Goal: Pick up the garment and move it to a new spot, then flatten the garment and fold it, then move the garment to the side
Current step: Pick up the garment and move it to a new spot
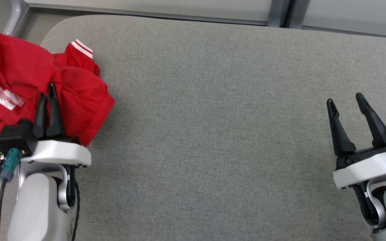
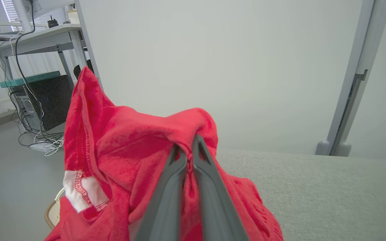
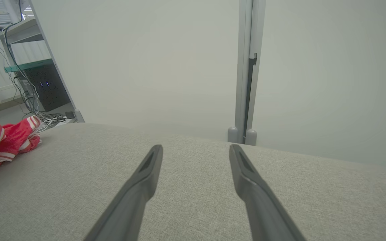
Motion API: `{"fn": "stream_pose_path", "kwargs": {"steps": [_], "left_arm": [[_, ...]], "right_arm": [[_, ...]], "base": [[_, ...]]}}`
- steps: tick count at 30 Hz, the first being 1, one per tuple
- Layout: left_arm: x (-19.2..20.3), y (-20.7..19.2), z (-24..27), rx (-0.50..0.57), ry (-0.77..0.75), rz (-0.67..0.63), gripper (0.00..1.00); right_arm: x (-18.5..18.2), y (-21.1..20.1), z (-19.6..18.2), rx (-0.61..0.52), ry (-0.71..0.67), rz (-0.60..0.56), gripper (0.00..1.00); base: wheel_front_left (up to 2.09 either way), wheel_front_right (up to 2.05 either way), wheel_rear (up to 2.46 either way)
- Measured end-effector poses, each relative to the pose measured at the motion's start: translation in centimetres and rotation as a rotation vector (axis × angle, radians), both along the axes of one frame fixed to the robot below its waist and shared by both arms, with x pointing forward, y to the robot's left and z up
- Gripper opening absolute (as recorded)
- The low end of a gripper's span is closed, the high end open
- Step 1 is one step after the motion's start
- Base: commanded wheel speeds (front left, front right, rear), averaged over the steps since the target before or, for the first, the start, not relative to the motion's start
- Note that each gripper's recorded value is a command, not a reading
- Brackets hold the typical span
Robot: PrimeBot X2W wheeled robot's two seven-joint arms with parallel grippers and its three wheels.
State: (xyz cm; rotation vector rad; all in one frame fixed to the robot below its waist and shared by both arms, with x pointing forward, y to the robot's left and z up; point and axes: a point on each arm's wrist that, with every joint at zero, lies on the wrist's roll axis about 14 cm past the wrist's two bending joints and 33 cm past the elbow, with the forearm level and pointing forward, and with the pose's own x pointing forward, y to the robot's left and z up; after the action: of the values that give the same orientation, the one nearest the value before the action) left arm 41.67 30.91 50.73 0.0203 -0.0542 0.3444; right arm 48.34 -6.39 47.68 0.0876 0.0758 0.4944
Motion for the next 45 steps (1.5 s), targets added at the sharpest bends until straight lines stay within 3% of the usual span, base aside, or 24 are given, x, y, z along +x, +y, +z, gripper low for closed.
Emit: {"fn": "stream_pose_path", "kwargs": {"steps": [6,11,17,23,26,27,28,32,33,34,40,45], "left_arm": [[-1.8,-5.4,1.0,0.001,-0.032,-0.132,0.0],[-0.8,-11.2,1.3,-0.022,-0.017,-0.299,0.0],[2.2,-19.4,2.3,-0.043,-0.041,-0.547,0.0],[4.2,-30.6,2.8,-0.047,-0.049,-0.876,0.0],[3.6,-36.1,1.8,-0.063,-0.019,-1.038,0.0],[3.6,-36.1,1.8,-0.063,-0.019,-1.038,0.0],[2.7,-39.2,0.2,-0.076,0.037,-1.135,0.0],[1.0,-42.5,-2.8,-0.094,0.13,-1.249,0.0],[0.4,-43.3,-3.8,-0.099,0.163,-1.277,0.31],[0.0,-43.9,-4.9,-0.105,0.197,-1.294,1.0],[-2.1,-44.9,-7.9,-0.147,0.275,-1.345,1.0],[-0.6,-42.3,-7.3,-0.162,0.231,-1.225,1.0]], "right_arm": [[-2.0,-1.0,0.9,0.004,-0.008,-0.034,1.0],[-3.2,-2.9,1.5,0.001,-0.015,-0.087,1.0],[-4.1,-6.1,2.2,0.003,-0.028,-0.176,1.0],[-5.3,-10.7,1.7,0.007,-0.014,-0.307,1.0],[-6.1,-13.1,1.0,0.007,0.003,-0.382,1.0],[-6.1,-13.1,1.0,0.007,0.003,-0.382,1.0],[-6.8,-14.5,0.3,0.008,0.021,-0.425,1.0],[-7.5,-16.0,-0.7,0.008,0.048,-0.478,1.0],[-7.6,-16.4,-1.1,0.008,0.057,-0.492,1.0],[-7.8,-16.7,-1.6,0.005,0.069,-0.503,1.0],[-7.9,-17.3,-3.1,0.002,0.102,-0.524,1.0],[-6.9,-15.9,-2.9,0.013,0.087,-0.477,1.0]], "base": [[0.0,0.0,0.0],[0.0,0.0,0.0],[0.0,0.0,0.0],[0.0,0.0,0.0],[0.0,0.0,0.0],[0.0,0.0,0.0],[0.0,0.0,0.0],[0.0,0.0,0.0],[0.0,0.0,0.0],[0.0,0.0,0.0],[0.0,0.0,0.0],[0.0,0.0,0.0]]}}
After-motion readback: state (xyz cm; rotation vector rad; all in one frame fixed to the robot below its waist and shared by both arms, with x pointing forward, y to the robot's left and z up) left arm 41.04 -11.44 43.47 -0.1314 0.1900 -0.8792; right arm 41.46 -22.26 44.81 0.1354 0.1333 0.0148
